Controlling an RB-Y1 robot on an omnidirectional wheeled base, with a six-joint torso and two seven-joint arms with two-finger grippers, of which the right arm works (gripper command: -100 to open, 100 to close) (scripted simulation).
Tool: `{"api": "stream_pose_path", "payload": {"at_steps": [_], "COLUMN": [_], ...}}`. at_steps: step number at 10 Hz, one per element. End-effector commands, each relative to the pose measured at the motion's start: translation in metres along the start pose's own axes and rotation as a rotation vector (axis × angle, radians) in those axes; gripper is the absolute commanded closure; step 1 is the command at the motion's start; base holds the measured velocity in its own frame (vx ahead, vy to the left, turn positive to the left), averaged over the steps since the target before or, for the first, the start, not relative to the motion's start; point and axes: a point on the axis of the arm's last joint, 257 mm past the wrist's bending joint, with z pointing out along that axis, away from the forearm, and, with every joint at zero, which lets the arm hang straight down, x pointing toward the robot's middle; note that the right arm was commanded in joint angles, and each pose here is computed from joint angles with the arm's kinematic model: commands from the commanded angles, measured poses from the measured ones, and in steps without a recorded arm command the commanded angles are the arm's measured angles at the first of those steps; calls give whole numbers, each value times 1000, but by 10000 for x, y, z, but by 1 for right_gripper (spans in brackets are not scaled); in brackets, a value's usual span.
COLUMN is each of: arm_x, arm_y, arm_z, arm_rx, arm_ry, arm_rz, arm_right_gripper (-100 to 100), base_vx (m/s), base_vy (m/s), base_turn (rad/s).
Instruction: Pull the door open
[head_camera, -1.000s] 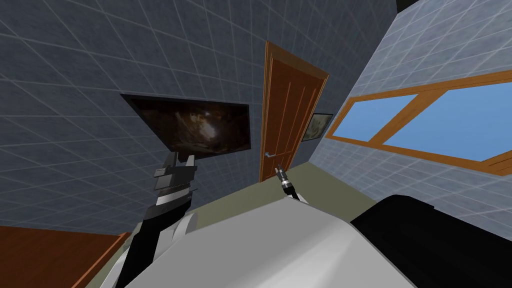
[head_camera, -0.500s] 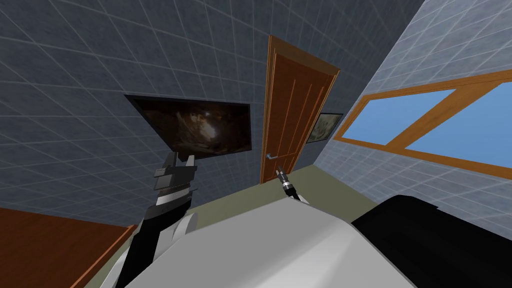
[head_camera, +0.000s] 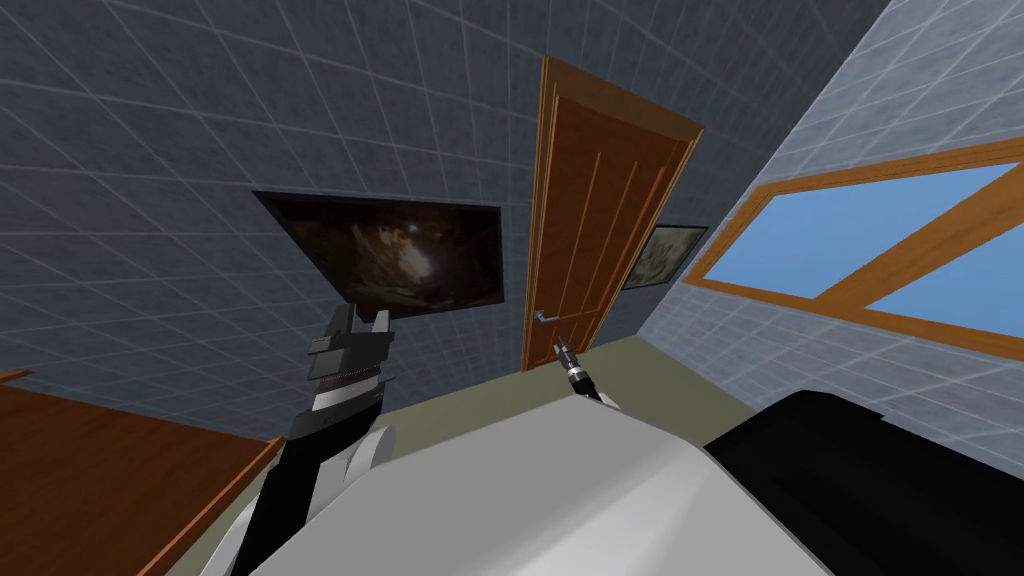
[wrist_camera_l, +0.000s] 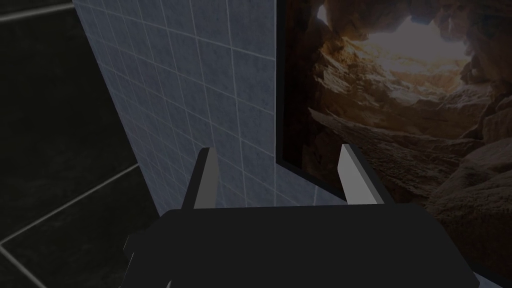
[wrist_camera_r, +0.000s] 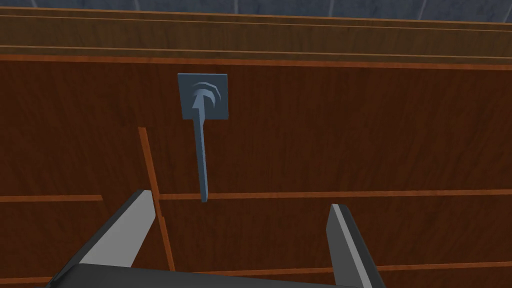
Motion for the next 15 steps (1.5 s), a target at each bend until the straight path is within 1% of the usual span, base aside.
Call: {"api": "stream_pose_path", "payload": {"at_steps": [1,2,3,4,5,6,7,8,9,10,11,12,15], "arm_x": [-65,-106,-175,-175,-243,-268,-336,-361,-374,-364,-434,-458,-618], "arm_y": [-81,-141,-236,-236,-321,-350,-427,-454,-466,-449,-454,-454,-459], "arm_z": [-43,-68,-113,-113,-157,-173,-219,-236,-244,-222,-231,-234,-256], "arm_rx": [18,34,59,59,82,90,112,120,124,121,122,123,125], "arm_ry": [-3,-5,-9,-9,-14,-16,-21,-23,-24,-23,-39,-45,-83], "arm_rz": [-1,-2,-3,-3,-5,-6,-8,-9,-9,-9,-9,-9,-9], "arm_right_gripper": [-100,-100,-100,-100,-100,-100,-100,-100,-100,-100,-100,-100,-100], "base_vx": [41,47,75,67,63,67,84,80,54,21,118,179,212], "base_vy": [-50,-61,-79,-79,-91,-91,-97,-83,-54,-23,-11,-7,-29], "base_turn": [61,99,127,89,76,121,122,83,32,6,108,103,120]}}
